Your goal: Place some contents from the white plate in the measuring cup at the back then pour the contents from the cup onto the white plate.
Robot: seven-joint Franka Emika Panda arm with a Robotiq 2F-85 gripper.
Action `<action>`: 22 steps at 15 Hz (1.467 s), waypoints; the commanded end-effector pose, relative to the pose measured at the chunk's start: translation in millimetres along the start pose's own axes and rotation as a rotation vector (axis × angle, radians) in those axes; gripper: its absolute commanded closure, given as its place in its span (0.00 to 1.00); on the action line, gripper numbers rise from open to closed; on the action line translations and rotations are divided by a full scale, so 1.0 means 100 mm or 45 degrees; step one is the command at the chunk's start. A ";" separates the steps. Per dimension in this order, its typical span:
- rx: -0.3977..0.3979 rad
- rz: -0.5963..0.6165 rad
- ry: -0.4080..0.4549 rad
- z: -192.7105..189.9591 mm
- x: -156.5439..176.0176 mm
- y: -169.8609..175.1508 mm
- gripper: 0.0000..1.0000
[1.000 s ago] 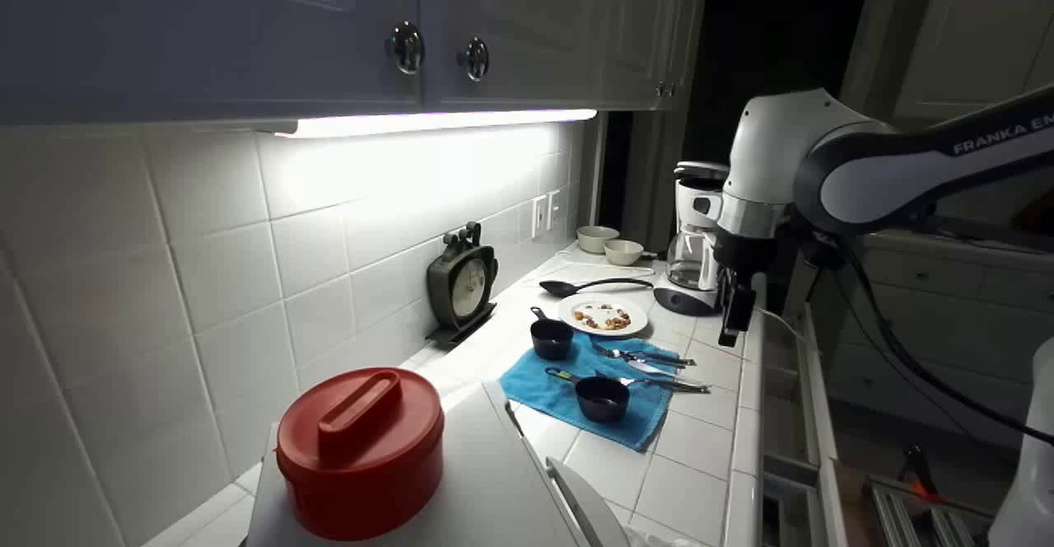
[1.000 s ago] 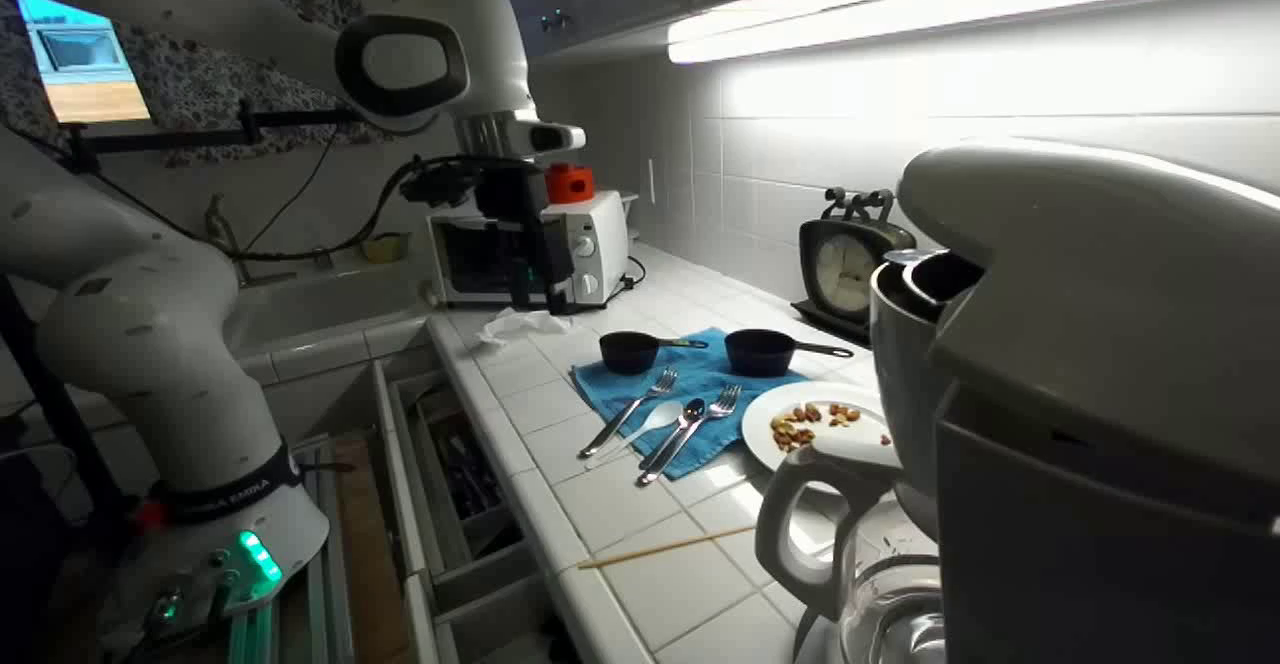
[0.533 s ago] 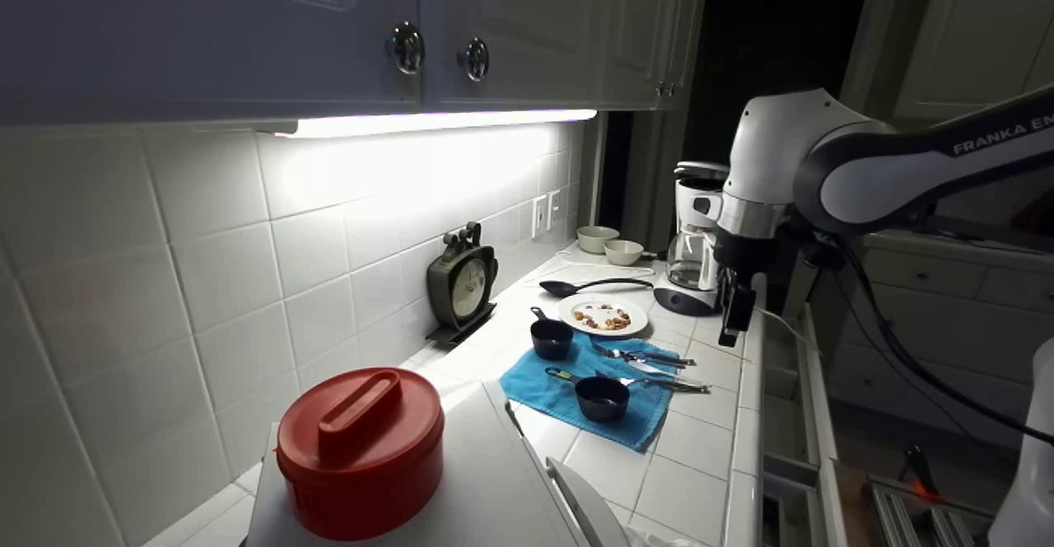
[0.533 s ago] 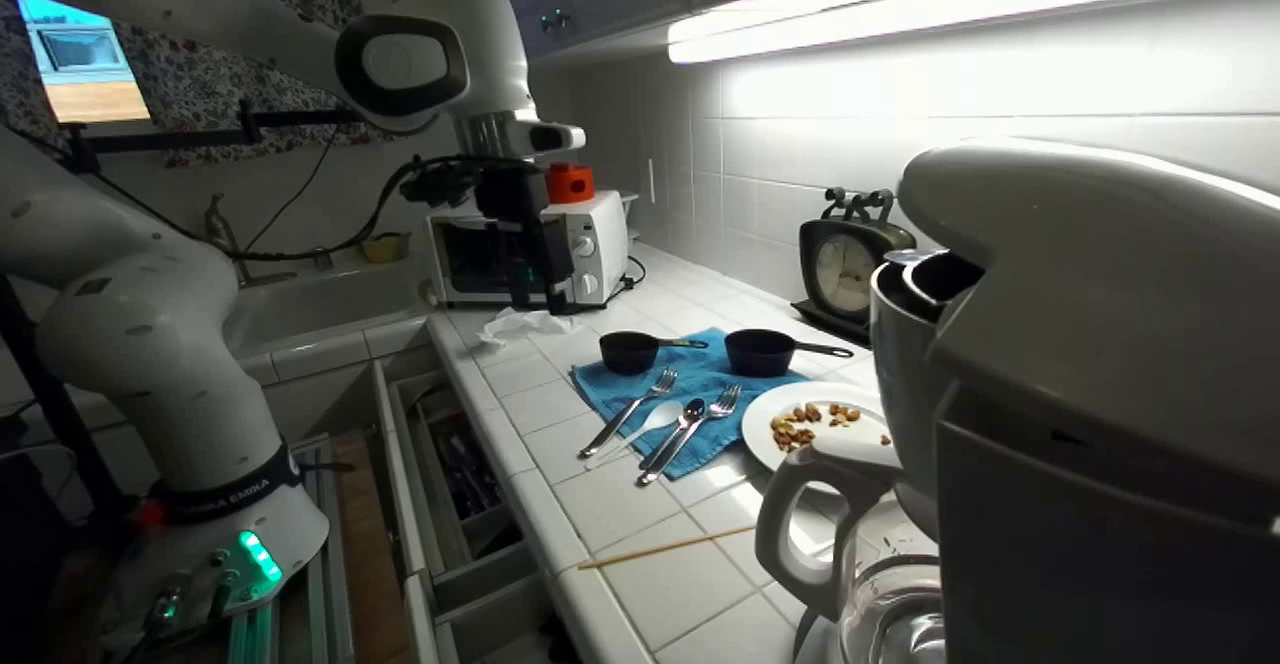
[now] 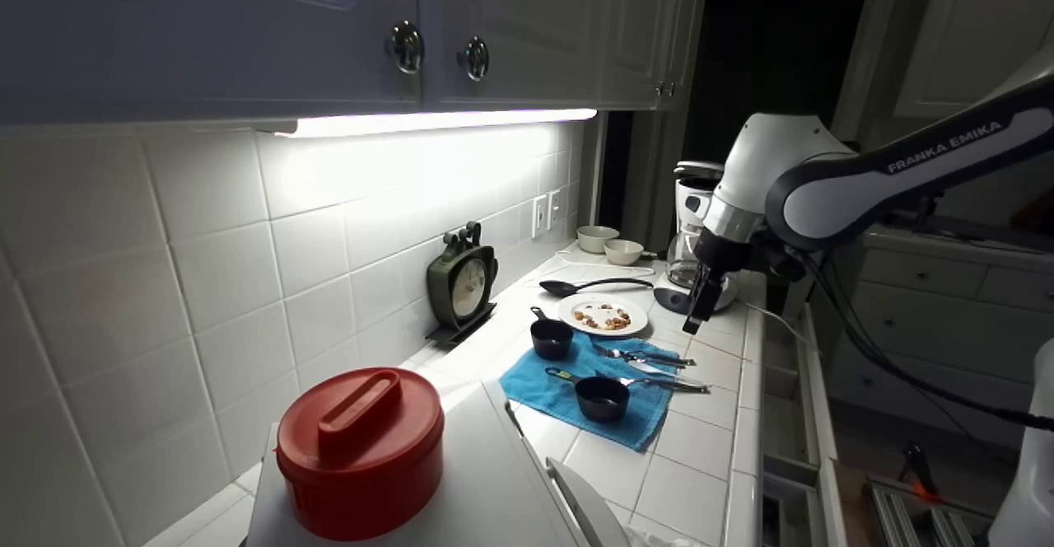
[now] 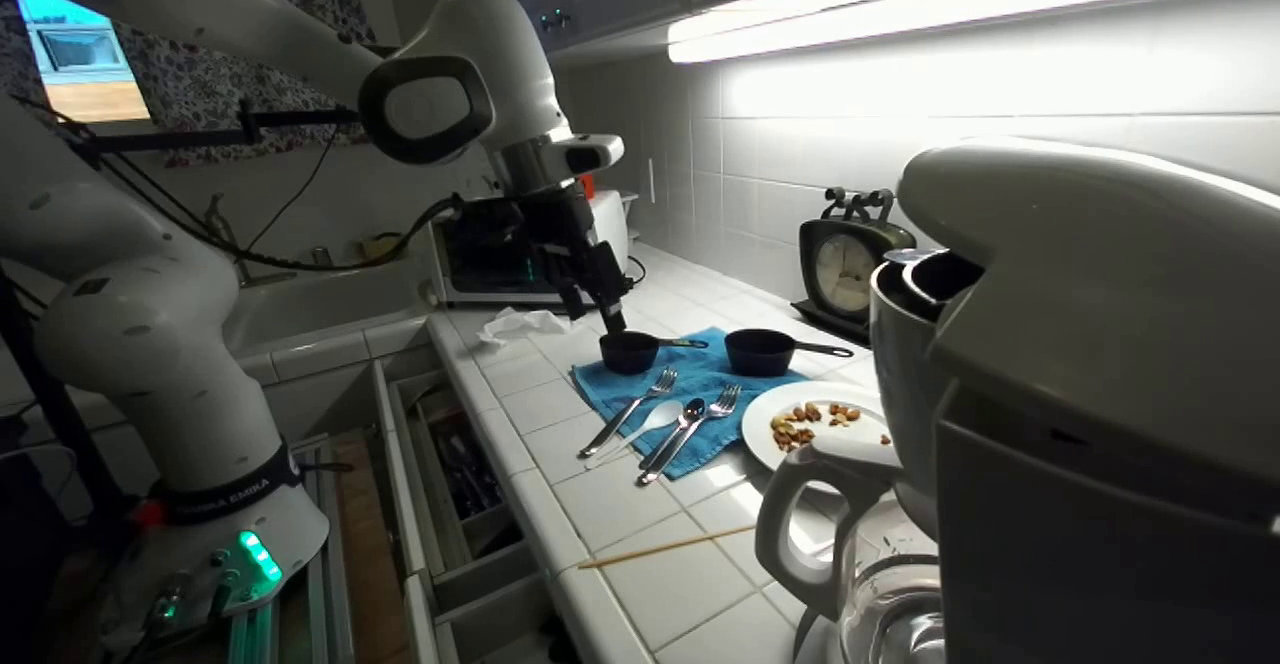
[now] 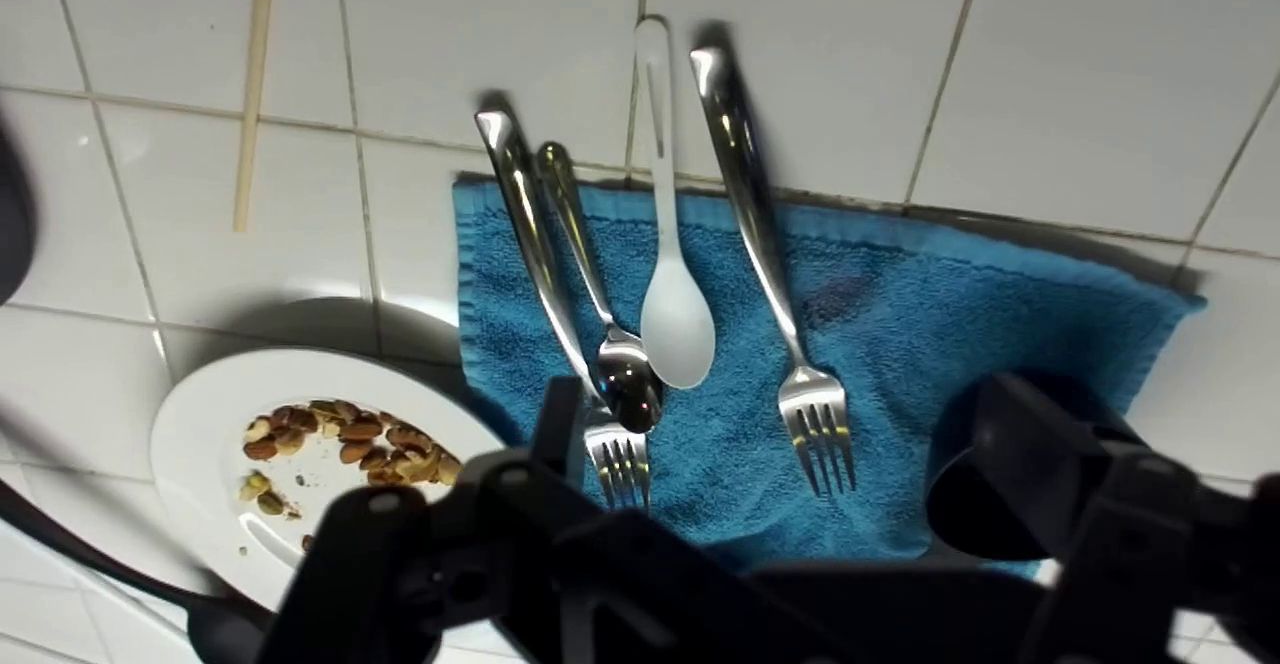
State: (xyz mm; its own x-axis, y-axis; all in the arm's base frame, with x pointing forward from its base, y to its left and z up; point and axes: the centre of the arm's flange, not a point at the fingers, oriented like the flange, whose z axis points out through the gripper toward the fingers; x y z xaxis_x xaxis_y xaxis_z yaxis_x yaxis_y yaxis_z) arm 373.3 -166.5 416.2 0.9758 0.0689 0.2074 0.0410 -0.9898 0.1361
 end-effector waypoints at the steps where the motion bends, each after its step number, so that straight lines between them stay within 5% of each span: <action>1: 0.006 0.057 -0.009 0.29 0.13 0.22 0.00; 10: -0.034 0.023 -0.066 0.64 0.36 0.65 0.00; 16: -0.037 0.035 -0.056 0.60 0.34 0.63 0.00; 22: -0.048 0.038 -0.004 0.92 0.58 1.20 0.00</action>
State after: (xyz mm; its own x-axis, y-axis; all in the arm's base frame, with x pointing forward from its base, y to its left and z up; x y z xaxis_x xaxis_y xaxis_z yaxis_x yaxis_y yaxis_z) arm 428.7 -257.1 369.0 0.9810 0.0253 0.1925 -0.0069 -0.9863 0.1645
